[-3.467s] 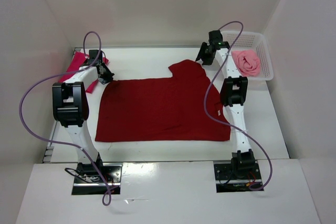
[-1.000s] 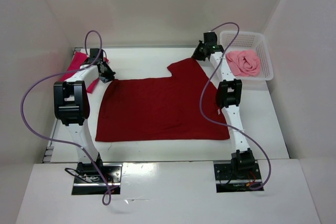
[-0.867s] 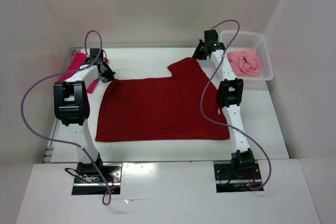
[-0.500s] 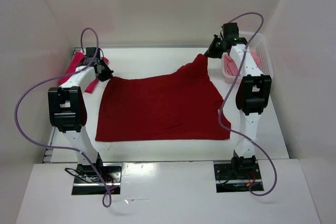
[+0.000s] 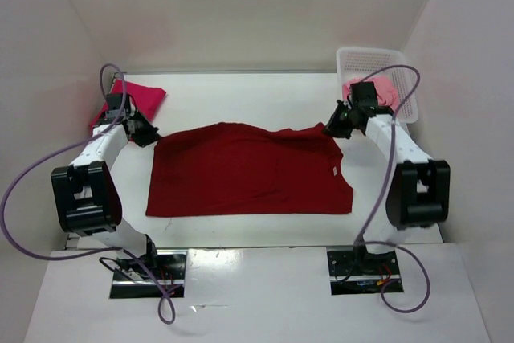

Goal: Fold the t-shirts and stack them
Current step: Fold the other side of the tshirt into a rectangle

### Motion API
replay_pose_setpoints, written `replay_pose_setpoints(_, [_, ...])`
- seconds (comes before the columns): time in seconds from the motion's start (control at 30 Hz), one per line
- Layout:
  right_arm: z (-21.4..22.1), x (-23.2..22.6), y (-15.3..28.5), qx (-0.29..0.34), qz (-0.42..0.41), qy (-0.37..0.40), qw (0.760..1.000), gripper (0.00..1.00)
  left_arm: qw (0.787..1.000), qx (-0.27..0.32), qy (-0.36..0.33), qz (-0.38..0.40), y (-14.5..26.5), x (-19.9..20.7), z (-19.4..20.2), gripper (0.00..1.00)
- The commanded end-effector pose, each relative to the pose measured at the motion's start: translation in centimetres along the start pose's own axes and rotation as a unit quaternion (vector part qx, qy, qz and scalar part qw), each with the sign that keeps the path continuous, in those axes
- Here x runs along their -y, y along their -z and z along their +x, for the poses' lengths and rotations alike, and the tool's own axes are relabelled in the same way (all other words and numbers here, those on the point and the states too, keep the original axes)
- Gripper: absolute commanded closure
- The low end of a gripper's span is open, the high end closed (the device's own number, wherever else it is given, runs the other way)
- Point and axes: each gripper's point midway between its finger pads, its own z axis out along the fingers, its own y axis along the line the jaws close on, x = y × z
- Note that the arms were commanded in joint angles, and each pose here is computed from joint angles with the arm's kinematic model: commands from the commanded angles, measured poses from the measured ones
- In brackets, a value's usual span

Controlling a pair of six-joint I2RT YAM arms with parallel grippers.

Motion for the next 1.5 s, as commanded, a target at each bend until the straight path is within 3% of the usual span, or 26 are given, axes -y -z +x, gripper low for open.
replay_pose_setpoints(0.0, [1.3,0.5,2.7,0.042,0.006,0.002,0.999,1.0,0.999,-0.021,0.003,0.029,1.6,-0.5,1.2,1.0])
replay_pose_setpoints(0.2, [6.7,3.9,4.2,0.004,0.047,-0.038,0.998,0.97,0.994,-0.062,0.07,0.06,1.8,-2.7,3.0,1.0])
replay_pose_setpoints(0.6, [12.7,6.0,8.2,-0.06,0.069,-0.113,0.989,0.95,0.997,-0.017,0.072,0.022,5.0,-4.3,2.2,1.0])
replay_pose_setpoints(0.73, [14.3,6.4,9.2,-0.077,0.083,-0.119,0.986,0.9,0.996,-0.019,0.084,0.007,5.3,-5.4,2.7,1.0])
replay_pose_setpoints(0.87, [13.8,6.3,10.0,-0.065,0.101,-0.106,0.987,0.72,0.995,-0.005,0.099,0.0,6.3,-6.4,2.8,0.8])
replay_pose_setpoints(0.9, [13.5,6.2,10.1,-0.061,0.098,-0.1,0.988,0.63,0.994,0.001,0.105,-0.005,6.5,-6.6,2.9,0.67])
replay_pose_setpoints(1.03, [11.2,5.1,10.1,-0.025,0.085,-0.081,0.993,0.6,0.994,0.029,0.108,0.002,8.1,-5.8,1.8,0.62])
replay_pose_setpoints(1.07, [10.2,4.7,9.6,-0.009,0.074,-0.07,0.995,0.62,0.993,0.031,0.113,-0.002,8.1,-5.9,1.8,0.62])
replay_pose_setpoints(1.2, [9.5,1.3,5.9,-0.013,0.047,-0.004,0.999,1.0,0.996,0.032,0.079,0.037,7.4,-3.6,2.4,0.62])
replay_pose_setpoints(1.3, [10.1,-2.0,2.0,-0.024,0.035,0.056,0.998,1.0,0.996,0.023,0.056,0.063,6.2,-1.8,3.4,0.62])
replay_pose_setpoints(1.4, [9.7,-4.6,-0.7,-0.015,0.037,0.097,0.994,0.65,0.997,-0.013,0.029,0.066,4.2,0.2,5.2,0.62])
replay_pose_setpoints(1.43, [10.3,-5.1,-2.0,-0.021,0.038,0.114,0.992,0.5,0.998,-0.027,0.024,0.052,2.9,-0.1,6.0,0.62])
replay_pose_setpoints(1.47, [9.9,-5.1,-2.6,-0.016,0.044,0.115,0.992,0.45,0.998,-0.032,0.016,0.057,2.5,0.6,6.2,0.62])
